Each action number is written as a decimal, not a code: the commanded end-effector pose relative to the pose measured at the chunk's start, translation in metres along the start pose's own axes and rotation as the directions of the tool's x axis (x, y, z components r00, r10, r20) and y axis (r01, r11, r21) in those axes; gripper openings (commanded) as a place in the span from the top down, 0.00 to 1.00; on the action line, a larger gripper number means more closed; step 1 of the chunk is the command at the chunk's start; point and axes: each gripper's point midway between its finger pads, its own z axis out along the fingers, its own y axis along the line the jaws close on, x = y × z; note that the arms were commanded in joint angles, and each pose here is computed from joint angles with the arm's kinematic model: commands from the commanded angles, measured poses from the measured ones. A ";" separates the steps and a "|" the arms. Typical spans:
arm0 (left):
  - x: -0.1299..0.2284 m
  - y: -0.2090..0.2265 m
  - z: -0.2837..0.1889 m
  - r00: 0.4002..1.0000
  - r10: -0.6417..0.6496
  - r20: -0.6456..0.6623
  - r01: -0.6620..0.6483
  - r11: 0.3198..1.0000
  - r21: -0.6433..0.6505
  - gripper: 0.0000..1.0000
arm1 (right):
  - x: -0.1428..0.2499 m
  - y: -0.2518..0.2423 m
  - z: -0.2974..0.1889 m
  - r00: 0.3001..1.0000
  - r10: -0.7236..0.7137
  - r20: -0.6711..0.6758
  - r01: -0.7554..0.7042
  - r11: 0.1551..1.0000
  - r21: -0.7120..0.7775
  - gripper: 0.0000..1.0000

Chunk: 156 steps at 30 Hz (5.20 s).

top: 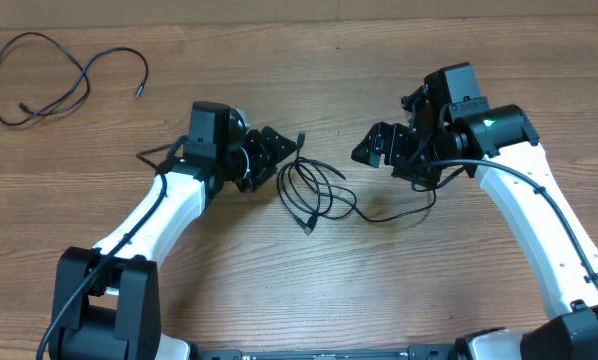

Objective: Untangle cables

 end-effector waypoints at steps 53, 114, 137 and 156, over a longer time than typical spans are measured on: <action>-0.029 -0.143 -0.020 0.939 -0.056 0.338 -0.083 0.921 0.382 0.96 | 0.009 -0.010 0.008 1.000 -0.007 -0.018 0.008 0.999 0.054 0.04; -0.093 -0.193 -0.243 0.811 -0.210 0.547 -0.232 0.742 0.629 0.96 | -0.063 -0.196 0.072 0.796 0.503 0.338 -0.573 0.805 0.151 0.72; 0.036 -0.334 -0.180 0.824 -0.175 0.540 -0.289 0.690 0.664 0.96 | -0.026 -0.120 0.076 0.969 0.247 -0.022 -0.248 0.955 -0.163 0.33; -0.056 -0.141 -0.113 0.795 0.036 0.605 0.048 0.991 -0.122 0.96 | 0.000 -0.100 0.085 0.986 0.133 -0.097 -0.146 0.978 -0.152 0.32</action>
